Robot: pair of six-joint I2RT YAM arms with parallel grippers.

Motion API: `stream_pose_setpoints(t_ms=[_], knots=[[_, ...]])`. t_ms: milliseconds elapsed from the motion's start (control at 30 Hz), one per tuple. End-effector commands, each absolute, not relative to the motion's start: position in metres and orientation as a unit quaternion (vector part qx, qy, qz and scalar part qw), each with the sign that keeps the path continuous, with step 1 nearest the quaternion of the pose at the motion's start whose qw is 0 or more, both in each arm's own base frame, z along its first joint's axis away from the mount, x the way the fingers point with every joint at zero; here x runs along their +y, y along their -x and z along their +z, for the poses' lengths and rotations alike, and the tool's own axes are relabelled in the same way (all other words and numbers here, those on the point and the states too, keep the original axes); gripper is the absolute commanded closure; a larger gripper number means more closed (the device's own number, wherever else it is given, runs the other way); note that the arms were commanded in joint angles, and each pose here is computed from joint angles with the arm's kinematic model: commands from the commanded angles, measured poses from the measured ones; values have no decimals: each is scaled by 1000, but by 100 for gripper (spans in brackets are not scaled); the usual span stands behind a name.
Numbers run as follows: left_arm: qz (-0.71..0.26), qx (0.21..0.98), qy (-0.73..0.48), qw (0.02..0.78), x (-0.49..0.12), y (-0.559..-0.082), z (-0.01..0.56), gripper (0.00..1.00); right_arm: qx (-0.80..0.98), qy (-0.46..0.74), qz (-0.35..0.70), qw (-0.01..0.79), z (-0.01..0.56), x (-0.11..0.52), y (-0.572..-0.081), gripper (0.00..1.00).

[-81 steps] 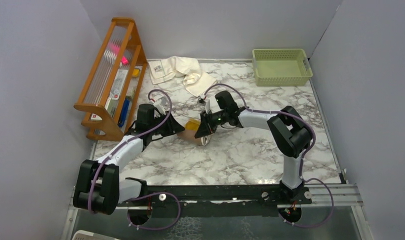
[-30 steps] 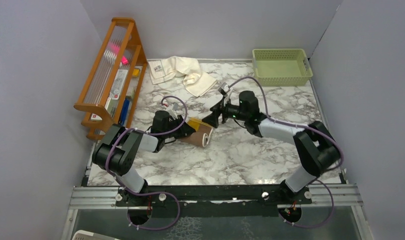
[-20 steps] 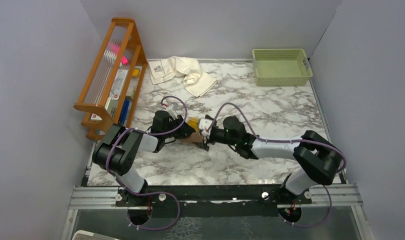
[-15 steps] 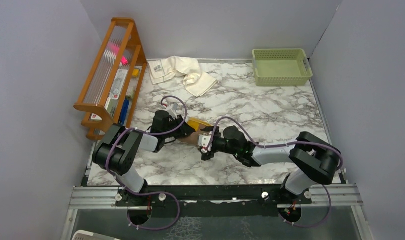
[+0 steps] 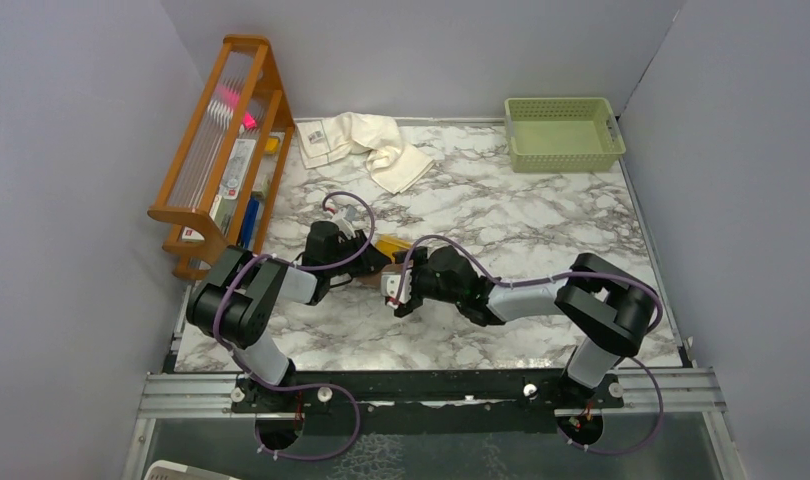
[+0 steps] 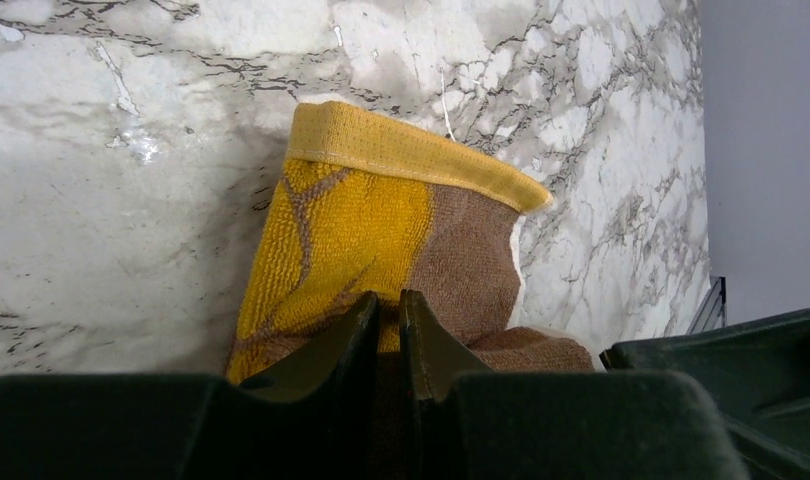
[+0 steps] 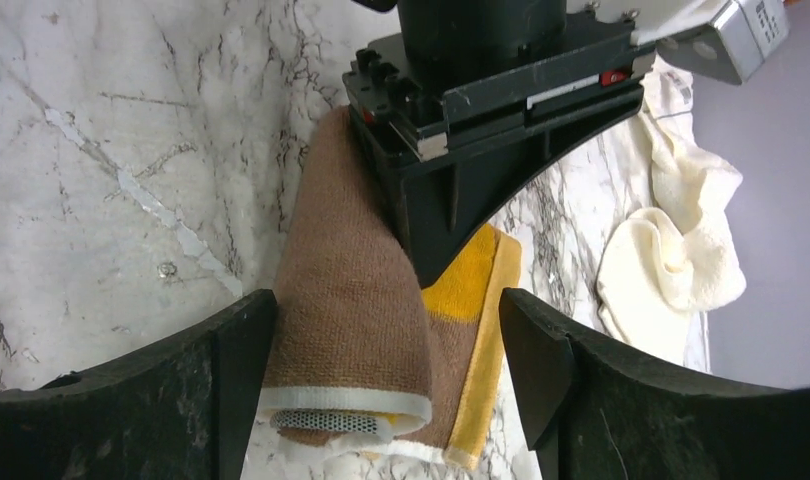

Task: Roll the towels
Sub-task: Roll the towel at the center of the board.

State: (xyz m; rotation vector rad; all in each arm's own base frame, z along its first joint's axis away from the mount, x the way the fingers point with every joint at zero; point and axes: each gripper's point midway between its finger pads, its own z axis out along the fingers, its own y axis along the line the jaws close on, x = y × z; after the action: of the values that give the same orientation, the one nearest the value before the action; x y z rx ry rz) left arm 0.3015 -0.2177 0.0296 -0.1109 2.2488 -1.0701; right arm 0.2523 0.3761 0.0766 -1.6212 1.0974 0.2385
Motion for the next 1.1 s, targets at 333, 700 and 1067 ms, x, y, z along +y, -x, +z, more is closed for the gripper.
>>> stream_pose_setpoints(t_ms=[333,700,1067], knots=[[-335,914,66,220,-196,-259,-37,81,493,718,141,470,36,373,-230,24],[-335,915,62,217,-197,-259,-37,82,551,706,114,430,11,364,-241,54],[-377,877,83,286,-182,-304,43,80,619,664,132,398,13,363,-248,88]])
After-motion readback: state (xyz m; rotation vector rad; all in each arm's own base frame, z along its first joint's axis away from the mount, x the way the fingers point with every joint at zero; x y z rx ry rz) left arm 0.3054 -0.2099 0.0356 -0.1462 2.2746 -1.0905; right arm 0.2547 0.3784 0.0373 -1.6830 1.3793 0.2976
